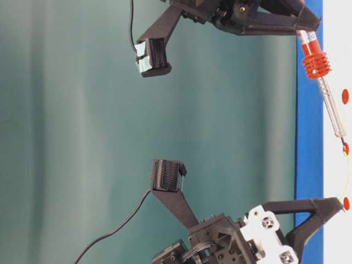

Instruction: Touch the tip of the soldering iron to the tip of the solder at the mark.

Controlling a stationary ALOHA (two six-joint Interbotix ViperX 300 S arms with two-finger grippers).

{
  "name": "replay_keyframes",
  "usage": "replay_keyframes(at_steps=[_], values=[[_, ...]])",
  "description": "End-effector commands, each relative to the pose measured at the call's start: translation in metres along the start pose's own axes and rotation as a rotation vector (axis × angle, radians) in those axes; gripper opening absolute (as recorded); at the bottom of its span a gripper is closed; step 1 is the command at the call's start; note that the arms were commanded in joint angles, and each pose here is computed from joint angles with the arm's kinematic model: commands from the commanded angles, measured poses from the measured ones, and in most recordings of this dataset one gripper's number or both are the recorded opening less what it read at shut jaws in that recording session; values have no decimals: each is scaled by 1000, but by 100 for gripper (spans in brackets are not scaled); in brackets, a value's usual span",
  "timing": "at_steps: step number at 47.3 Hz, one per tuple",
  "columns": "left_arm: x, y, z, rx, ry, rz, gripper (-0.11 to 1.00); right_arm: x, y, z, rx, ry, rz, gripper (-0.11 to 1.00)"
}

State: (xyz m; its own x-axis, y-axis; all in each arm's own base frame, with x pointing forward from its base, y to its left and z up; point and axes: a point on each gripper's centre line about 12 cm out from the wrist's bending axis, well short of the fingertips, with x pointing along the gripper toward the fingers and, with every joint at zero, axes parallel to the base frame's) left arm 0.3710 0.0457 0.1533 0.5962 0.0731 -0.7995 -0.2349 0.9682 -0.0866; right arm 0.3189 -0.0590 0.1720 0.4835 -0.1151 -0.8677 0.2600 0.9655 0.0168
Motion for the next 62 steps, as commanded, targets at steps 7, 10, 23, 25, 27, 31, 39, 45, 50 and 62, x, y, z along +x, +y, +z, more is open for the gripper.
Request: replay_keyframes(at_steps=[7, 10, 23, 25, 27, 31, 39, 45, 50, 62], values=[[-6, -1, 10, 0, -32, -3, 2, -5, 1, 8, 1, -32, 2, 7], [-6, -1, 10, 0, -34, -3, 2, -6, 1, 9, 1, -34, 3, 7], [-6, -1, 11, 0, -35, -4, 2, -5, 1, 9, 1, -32, 2, 7], [-6, -1, 11, 0, -35, -4, 2, -5, 0, 8, 0, -31, 2, 7], [-6, -1, 11, 0, -35, -4, 2, -5, 1, 8, 1, -32, 2, 6], [-6, -1, 11, 2, -35, -4, 2, -5, 1, 8, 1, -32, 2, 7], [-14, -1, 12, 3, -50, -6, 2, -5, 0, 8, 1, -31, 2, 7], [-31, -1, 10, 3, -75, -9, 2, -5, 0, 8, 1, -31, 2, 6], [-44, 0, 6, 2, -93, -12, 2, -5, 1, 8, 1, -31, 2, 7], [-48, 0, 2, -9, -105, -14, 2, -5, 1, 8, 1, -32, 2, 7]])
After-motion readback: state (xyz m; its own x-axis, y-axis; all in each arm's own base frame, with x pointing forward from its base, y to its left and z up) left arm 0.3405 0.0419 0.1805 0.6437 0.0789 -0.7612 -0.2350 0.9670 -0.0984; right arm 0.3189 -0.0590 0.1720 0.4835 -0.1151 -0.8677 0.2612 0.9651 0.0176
